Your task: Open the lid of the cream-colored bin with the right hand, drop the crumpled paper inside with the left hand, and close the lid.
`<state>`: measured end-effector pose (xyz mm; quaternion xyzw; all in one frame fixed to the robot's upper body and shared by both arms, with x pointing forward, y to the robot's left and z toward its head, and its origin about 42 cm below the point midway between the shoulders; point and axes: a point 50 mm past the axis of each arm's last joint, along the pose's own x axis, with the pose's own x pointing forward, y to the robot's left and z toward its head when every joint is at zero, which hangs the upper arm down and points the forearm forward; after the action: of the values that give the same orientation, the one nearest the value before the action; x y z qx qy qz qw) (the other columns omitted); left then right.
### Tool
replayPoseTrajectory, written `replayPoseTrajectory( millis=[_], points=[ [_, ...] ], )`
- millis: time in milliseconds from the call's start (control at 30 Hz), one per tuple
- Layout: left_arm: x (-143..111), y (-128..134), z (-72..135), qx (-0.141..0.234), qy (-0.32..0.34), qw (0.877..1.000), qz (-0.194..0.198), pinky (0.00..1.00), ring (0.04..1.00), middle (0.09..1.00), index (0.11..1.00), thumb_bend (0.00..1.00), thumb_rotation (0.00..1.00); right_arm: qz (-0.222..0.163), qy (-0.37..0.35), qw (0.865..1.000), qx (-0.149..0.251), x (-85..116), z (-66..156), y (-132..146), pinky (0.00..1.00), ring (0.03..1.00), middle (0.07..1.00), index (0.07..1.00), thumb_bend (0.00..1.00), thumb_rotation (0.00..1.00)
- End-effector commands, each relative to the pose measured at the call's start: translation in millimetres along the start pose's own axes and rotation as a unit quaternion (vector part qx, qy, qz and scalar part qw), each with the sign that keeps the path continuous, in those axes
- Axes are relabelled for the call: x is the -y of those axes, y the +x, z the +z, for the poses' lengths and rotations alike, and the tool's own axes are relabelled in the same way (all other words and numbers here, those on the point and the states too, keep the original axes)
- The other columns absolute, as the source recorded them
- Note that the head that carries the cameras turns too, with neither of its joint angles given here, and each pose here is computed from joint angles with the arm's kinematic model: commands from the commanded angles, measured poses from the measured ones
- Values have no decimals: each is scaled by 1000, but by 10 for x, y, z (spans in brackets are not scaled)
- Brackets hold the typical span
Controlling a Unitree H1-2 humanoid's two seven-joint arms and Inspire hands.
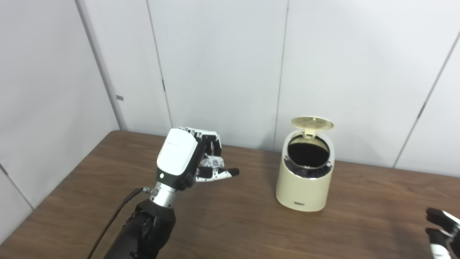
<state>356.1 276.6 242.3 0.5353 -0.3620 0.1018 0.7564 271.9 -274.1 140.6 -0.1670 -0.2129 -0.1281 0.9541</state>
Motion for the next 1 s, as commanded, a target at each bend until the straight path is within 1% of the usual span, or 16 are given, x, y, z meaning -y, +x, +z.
replayPoseTrajectory(
  millis=[0, 67, 133, 300, 367, 567, 600, 667, 767, 833, 867, 967],
  points=[
    [-71, 238, 47, 25, 1, 999, 27, 66, 101, 161, 222, 629, 130, 5, 12, 1000, 3, -163, 16, -36, 621, 735, 752, 712, 158, 690],
    [-53, 294, 80, 29, -3, 999, 28, 69, 105, 166, 227, 625, 135, 8, 10, 1000, 4, -196, 22, -42, 623, 739, 755, 714, 135, 677],
    [-22, 367, 127, 36, -13, 999, 29, 73, 111, 172, 234, 626, 131, 10, 2, 1000, 3, -230, 32, -45, 635, 748, 758, 716, 114, 638],
    [86, 522, 230, 64, -29, 997, 36, 81, 121, 184, 241, 620, 139, 11, 5, 1000, 2, -313, 19, -45, 648, 749, 754, 716, 78, 453],
    [129, 575, 260, 76, -36, 996, 40, 81, 121, 185, 242, 620, 128, 8, 17, 1000, -4, -355, 16, -52, 673, 763, 760, 718, 82, 341],
    [239, 714, 343, 86, -59, 994, 36, 85, 124, 191, 259, 620, 132, 4, 21, 1000, -13, -492, 11, -64, 658, 758, 756, 708, 94, 190],
    [254, 730, 351, 85, -62, 994, 34, 85, 124, 191, 258, 612, 142, 4, 24, 1000, -15, -516, 5, -67, 660, 756, 755, 705, 110, 132],
    [290, 760, 367, 86, -67, 994, 31, 85, 123, 188, 254, 611, 144, 2, 19, 1000, -22, -563, -11, -76, 653, 750, 752, 704, 121, 141],
    [353, 800, 405, 89, -74, 993, 27, 84, 122, 186, 247, 611, 145, 5, 4, 999, -34, -620, -47, -86, 645, 744, 752, 706, 133, 218],
    [398, 832, 441, 94, -80, 992, 25, 84, 123, 187, 246, 614, 139, 8, -1, 999, -37, -651, -68, -95, 651, 751, 763, 719, 134, 243],
    [427, 852, 466, 97, -83, 992, 23, 84, 123, 187, 246, 610, 152, 8, -2, 999, -38, -665, -75, -102, 648, 749, 765, 725, 142, 247],
    [498, 906, 519, 104, -92, 990, 21, 78, 118, 181, 243, 609, 159, 10, -12, 999, -43, -710, -78, -121, 632, 744, 765, 733, 171, 344]
  ],
)
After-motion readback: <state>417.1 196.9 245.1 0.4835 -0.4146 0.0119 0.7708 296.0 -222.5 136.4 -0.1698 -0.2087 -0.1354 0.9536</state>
